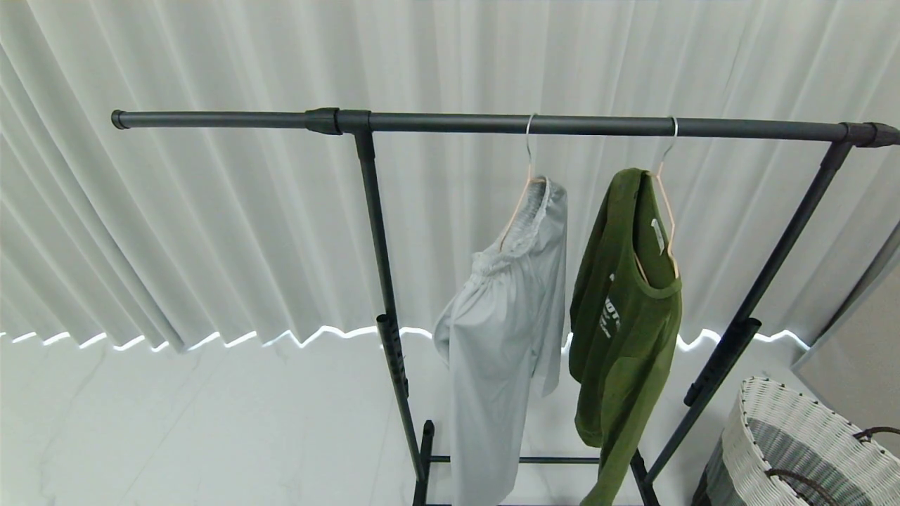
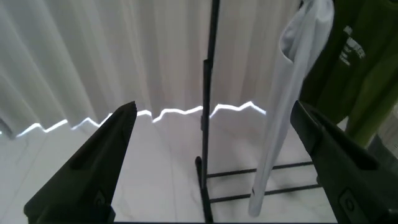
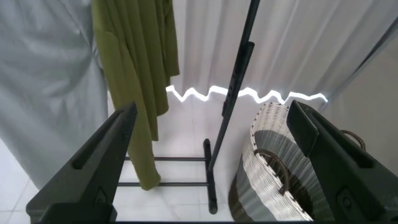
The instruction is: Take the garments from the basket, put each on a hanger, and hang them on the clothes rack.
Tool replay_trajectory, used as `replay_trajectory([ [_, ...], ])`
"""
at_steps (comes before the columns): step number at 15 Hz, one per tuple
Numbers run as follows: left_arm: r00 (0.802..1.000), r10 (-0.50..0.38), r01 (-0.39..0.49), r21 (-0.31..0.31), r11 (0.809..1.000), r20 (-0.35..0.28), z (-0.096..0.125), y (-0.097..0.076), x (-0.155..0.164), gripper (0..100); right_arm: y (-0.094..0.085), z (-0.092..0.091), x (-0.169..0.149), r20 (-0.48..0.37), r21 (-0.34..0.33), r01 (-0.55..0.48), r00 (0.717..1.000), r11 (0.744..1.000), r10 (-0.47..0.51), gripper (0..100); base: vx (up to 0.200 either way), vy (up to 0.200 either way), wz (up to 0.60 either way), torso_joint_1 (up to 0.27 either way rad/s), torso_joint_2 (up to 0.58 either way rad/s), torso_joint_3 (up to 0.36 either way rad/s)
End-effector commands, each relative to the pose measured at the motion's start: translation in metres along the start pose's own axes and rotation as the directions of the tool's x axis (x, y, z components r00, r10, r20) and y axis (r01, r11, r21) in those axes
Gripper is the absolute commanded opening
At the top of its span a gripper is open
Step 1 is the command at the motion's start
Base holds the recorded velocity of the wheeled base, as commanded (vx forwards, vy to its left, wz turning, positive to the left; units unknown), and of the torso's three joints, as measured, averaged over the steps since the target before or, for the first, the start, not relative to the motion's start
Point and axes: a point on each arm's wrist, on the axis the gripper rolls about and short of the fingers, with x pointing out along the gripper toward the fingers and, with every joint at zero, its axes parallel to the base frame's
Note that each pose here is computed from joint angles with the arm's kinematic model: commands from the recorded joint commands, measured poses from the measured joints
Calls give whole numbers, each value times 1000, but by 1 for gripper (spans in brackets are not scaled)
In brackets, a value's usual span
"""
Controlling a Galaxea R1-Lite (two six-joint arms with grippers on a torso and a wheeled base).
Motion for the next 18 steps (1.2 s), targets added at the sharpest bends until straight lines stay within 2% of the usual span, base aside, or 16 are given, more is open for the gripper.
replay_trajectory([
  [1, 996, 90, -90, 0, 996, 2, 0, 2, 0, 100, 0, 0, 0, 0, -2, 0, 1000, 1000, 0, 100, 0, 0, 0, 0, 0, 0],
  [2, 981, 194, -194, -7, 981, -18, -3, 4, 0, 100, 0, 0, 0, 0, 0, 0, 1000, 1000, 0, 100, 0, 0, 0, 0, 0, 0],
  [18, 983, 182, -182, -17, 983, -30, -4, 4, 0, 100, 0, 0, 0, 0, 0, 0, 1000, 1000, 0, 100, 0, 0, 0, 0, 0, 0],
])
